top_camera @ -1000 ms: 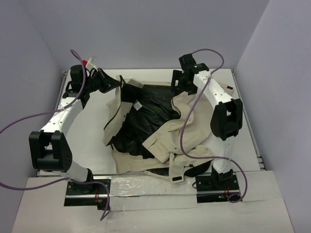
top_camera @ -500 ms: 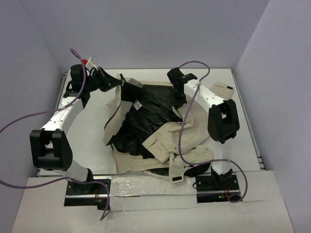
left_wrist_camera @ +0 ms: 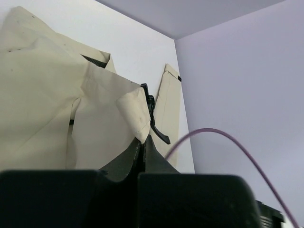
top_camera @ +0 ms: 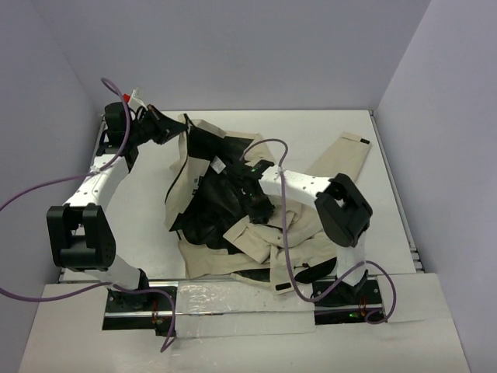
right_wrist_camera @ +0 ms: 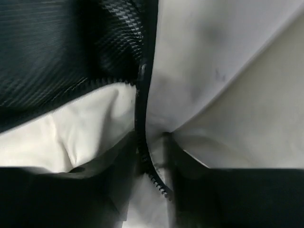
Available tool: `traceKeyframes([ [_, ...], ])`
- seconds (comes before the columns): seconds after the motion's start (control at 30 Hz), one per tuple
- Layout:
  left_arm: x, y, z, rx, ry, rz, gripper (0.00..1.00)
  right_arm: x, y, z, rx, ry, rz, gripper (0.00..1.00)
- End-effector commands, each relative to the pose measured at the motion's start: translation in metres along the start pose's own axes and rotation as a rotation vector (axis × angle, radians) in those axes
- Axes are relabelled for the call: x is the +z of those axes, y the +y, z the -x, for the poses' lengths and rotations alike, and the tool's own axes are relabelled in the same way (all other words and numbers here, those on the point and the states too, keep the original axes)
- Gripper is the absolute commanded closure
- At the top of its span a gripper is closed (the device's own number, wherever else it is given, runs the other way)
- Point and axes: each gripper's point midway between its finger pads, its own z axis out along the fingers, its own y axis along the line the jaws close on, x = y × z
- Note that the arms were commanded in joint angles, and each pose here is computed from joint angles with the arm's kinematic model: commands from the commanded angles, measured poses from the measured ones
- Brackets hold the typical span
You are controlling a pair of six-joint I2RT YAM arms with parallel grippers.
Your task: Zip up the jacket
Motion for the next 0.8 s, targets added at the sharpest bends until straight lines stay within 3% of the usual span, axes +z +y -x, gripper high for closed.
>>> traceKeyframes([
  [0.0, -0.006, -0.012, 0.015, 0.035, -0.041, -0.036, 1.00, -0.026, 0.002, 0.019, -0.008, -0.028, -0.003, 0.38],
  [0.1, -0.006, -0.009, 0.012, 0.025, -0.037, -0.034, 1.00, -0.059, -0.004, 0.052, -0.004, -0.133, -0.028, 0.26],
  [0.3, -0.008, -0.008, 0.011, 0.027, -0.032, -0.027, 1.00, -0.111, -0.026, 0.128, 0.147, -0.364, 0.010, 0.27],
  [0.57, -0.011, -0.009, 0.010, 0.028, -0.032, -0.020, 1.00, -0.059, -0.059, 0.204, 0.264, -0.350, 0.044, 0.28],
  [0.77, -0.016, -0.009, 0.008, 0.029, -0.037, 0.000, 1.00, -0.018, -0.067, 0.211, 0.272, -0.290, 0.075, 0.28],
])
